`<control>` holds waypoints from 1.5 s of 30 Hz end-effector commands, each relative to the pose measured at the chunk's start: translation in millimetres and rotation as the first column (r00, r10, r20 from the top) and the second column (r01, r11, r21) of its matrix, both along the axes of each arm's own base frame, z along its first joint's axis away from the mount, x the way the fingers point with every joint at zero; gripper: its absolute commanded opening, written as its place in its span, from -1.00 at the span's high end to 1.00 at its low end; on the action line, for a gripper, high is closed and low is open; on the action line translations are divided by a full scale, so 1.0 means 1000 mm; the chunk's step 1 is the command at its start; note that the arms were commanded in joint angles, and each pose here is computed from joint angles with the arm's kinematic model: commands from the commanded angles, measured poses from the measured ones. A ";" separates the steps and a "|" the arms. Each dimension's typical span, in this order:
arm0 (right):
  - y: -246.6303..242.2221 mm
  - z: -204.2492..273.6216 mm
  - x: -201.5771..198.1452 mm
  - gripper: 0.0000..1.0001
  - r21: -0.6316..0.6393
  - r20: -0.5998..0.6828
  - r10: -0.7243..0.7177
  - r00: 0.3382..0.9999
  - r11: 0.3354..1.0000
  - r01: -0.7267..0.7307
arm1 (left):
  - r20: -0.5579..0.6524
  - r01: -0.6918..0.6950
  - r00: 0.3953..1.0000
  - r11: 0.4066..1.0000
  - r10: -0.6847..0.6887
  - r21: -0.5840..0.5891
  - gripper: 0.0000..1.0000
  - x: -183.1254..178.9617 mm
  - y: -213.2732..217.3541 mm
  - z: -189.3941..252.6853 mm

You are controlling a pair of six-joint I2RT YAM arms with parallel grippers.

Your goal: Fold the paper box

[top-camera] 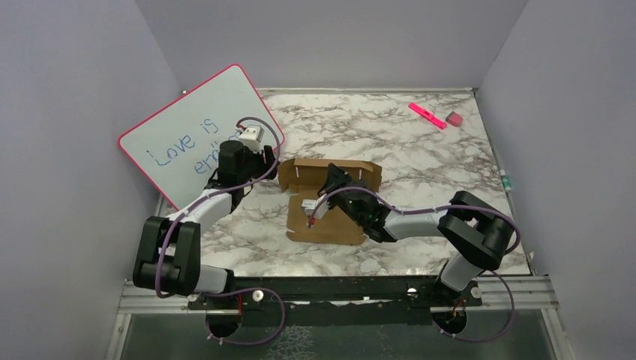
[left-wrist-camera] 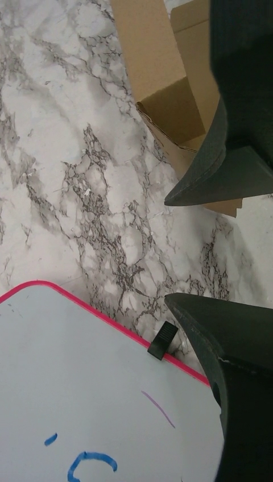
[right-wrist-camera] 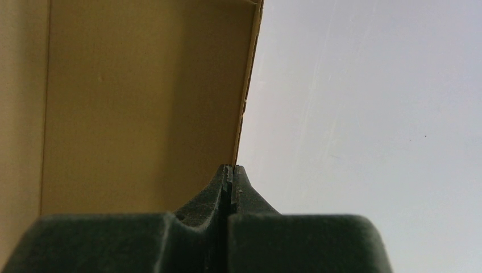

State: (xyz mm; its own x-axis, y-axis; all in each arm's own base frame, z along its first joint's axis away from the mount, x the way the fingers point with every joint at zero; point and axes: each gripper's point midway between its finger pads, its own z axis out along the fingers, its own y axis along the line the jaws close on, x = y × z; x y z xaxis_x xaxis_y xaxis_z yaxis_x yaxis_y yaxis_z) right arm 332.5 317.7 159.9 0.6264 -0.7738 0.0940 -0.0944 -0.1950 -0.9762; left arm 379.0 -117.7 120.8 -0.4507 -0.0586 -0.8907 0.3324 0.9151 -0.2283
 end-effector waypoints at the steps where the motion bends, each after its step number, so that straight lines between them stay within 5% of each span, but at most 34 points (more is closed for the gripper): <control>1: 0.010 0.003 -0.001 0.98 -0.023 0.007 0.033 0.999 0.999 -0.033 | 0.062 0.174 0.983 0.985 -0.173 -0.009 -0.13 -0.005 -0.023 0.000; 20: 0.010 -0.002 0.009 0.98 -0.030 0.031 0.013 0.999 0.999 -0.012 | 0.136 0.398 0.911 0.916 -0.390 -0.045 -0.02 -0.036 -0.058 0.012; 45: 0.008 -0.006 0.005 0.98 -0.025 0.033 0.024 0.999 0.999 -0.023 | 0.192 0.355 0.917 0.935 -0.349 0.004 -0.01 -0.037 -0.061 -0.003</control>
